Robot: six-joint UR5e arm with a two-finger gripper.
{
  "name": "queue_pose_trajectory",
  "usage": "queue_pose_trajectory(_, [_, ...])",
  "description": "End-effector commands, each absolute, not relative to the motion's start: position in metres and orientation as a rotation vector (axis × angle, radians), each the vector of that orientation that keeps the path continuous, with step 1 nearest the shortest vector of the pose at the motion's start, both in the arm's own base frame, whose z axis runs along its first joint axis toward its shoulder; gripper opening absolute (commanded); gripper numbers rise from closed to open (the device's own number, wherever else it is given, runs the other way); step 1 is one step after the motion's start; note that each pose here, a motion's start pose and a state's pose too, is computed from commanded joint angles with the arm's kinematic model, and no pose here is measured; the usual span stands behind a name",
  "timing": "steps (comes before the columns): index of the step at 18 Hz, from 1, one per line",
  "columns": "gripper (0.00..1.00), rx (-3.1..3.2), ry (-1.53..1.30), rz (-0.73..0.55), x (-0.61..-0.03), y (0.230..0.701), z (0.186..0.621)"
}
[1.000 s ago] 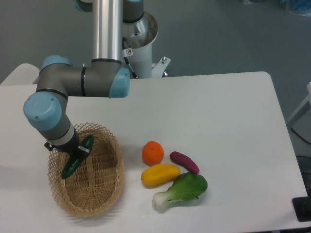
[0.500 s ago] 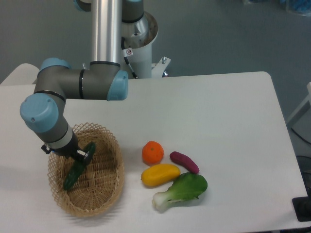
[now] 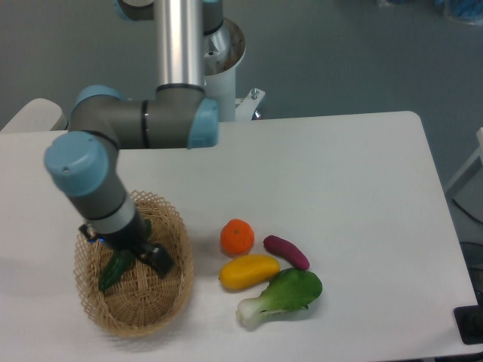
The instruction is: Place the cucumber in the basket
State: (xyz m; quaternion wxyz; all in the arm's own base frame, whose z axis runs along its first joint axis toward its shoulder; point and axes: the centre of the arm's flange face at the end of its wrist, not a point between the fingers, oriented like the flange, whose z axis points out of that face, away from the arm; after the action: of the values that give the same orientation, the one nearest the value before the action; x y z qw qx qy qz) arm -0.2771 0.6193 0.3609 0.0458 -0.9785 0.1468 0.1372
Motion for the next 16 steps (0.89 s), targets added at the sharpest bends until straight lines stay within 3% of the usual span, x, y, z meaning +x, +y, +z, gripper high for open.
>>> queue_pose_trajectory(10, [1.00,-2.939,1.067,0.470,-0.397,0.532,0.390])
queue_pose_trajectory(16, [1.00,-2.881,1.099,0.430,-0.421,0.499,0.406])
